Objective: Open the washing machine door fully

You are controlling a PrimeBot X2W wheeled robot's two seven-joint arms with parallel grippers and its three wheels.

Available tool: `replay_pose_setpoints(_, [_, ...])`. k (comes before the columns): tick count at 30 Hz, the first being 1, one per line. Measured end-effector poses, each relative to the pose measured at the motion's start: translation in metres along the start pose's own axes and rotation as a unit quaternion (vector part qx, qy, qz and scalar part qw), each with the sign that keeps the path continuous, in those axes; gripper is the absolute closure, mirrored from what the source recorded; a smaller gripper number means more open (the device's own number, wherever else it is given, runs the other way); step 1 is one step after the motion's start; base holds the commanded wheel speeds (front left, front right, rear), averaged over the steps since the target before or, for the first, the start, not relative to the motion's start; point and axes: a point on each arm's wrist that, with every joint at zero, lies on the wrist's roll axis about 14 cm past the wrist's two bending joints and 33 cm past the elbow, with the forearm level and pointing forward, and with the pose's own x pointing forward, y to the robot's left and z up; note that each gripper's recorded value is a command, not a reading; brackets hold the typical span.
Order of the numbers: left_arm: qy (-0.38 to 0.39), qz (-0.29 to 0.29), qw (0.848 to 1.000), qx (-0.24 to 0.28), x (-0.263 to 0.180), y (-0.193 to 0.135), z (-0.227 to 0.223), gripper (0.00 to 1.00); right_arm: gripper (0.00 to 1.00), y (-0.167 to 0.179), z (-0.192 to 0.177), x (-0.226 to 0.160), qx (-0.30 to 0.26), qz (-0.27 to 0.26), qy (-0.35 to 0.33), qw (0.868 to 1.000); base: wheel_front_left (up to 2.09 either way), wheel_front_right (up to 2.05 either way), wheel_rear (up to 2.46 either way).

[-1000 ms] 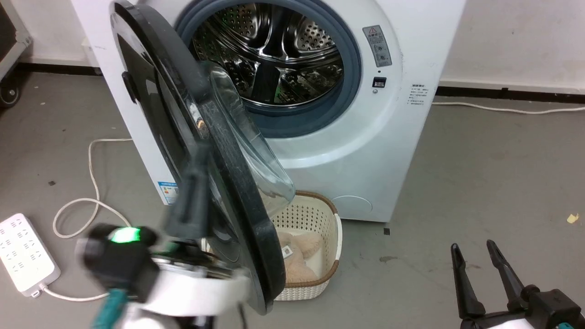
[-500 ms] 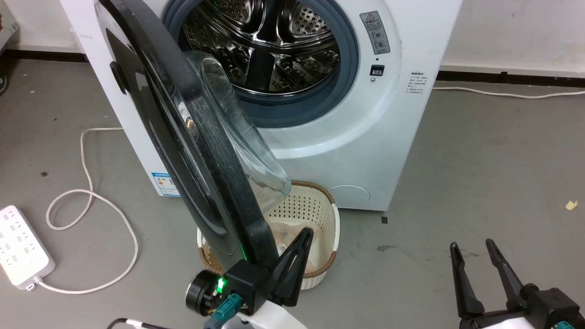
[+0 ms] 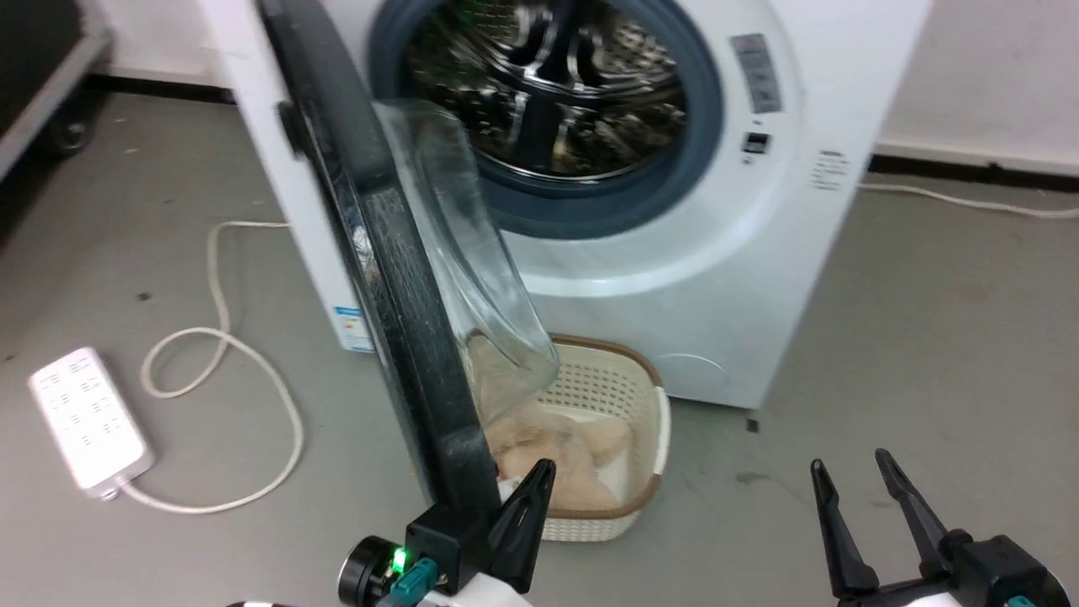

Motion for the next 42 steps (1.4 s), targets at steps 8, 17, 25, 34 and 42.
replay_pose_setpoints(8, [-0.008,0.097,0.995,0.009,-0.04,0.055,0.003,1.0,0.0,0.038,-0.002,0.021,0.02,0.061,0.0,0.998,0.0,0.0,0.0])
replay_pose_setpoints(17, [-0.024,0.254,0.967,0.022,-0.105,0.146,0.018,1.0,0.0,0.095,-0.016,0.041,0.028,0.147,0.018,0.989,0.0,0.0,0.0])
replay_pose_setpoints(25, [-0.008,0.345,0.937,0.048,-0.139,0.217,0.032,1.0,0.0,0.105,-0.045,0.051,0.016,0.167,0.052,0.984,0.0,0.0,0.0])
replay_pose_setpoints(34, [0.029,0.399,0.913,0.083,-0.149,0.292,0.054,1.0,0.0,0.095,-0.066,0.063,0.008,0.156,0.07,0.985,0.0,0.0,0.0])
replay_pose_setpoints(42, [0.047,0.432,0.896,0.087,-0.142,0.349,0.068,1.0,0.0,0.078,-0.083,0.072,0.006,0.135,0.089,0.987,0.0,0.0,0.0])
